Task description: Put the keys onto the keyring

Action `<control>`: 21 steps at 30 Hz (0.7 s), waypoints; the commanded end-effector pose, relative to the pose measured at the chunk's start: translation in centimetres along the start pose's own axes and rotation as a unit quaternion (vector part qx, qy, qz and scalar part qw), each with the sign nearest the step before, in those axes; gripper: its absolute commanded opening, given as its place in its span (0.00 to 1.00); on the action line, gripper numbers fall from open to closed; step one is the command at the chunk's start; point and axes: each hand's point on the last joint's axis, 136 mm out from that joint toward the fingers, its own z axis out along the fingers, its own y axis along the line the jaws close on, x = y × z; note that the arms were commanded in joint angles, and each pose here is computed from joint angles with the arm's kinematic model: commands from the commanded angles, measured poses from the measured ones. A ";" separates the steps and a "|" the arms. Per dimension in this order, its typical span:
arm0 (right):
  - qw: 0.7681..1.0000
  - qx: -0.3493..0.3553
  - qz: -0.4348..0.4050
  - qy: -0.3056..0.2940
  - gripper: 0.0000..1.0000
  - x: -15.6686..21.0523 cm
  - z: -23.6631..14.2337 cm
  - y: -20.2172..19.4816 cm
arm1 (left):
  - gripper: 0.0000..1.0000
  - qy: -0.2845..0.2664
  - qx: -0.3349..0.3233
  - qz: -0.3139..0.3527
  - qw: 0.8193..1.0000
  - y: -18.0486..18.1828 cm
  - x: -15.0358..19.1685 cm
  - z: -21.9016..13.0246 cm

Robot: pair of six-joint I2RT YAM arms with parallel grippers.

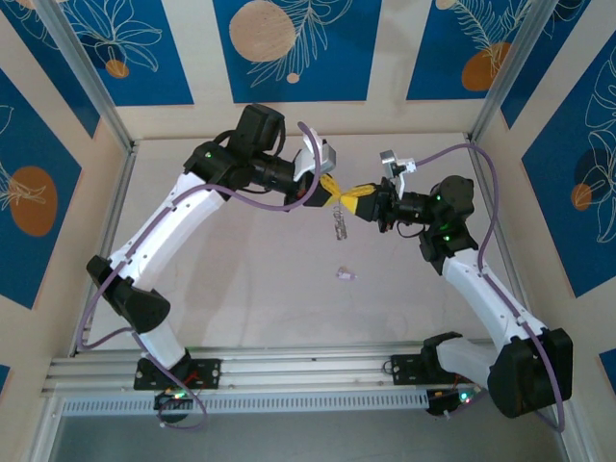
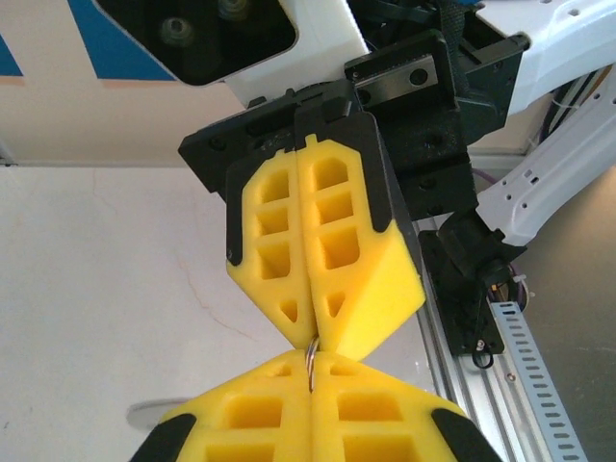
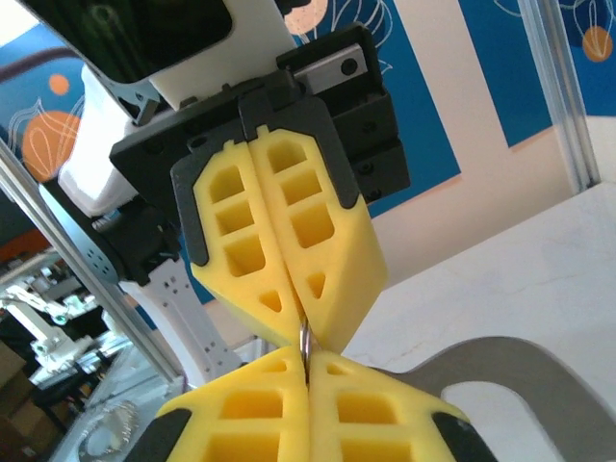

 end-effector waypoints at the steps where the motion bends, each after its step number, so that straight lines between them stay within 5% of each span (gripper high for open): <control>1: 1.000 0.012 -0.008 -0.018 0.00 -1.3 0.4 -0.3 | 0.04 -0.045 0.023 0.037 0.998 -2.4 -2.8 -0.7; 9: 0.999 0.029 -0.007 -0.043 0.00 -2.0 -0.7 -1.3 | 0.53 -0.093 -0.086 0.020 0.992 0.1 -3.9 -2.6; 14: 0.998 0.028 -0.013 -0.056 0.00 -2.8 -1.0 -0.9 | 0.57 -0.174 -0.158 -0.027 0.972 2.5 -4.6 -6.0; 21: 0.996 0.024 -0.020 -0.078 0.00 -4.0 -1.2 -0.1 | 0.52 -0.242 -0.107 -0.077 0.961 2.8 -4.3 -6.2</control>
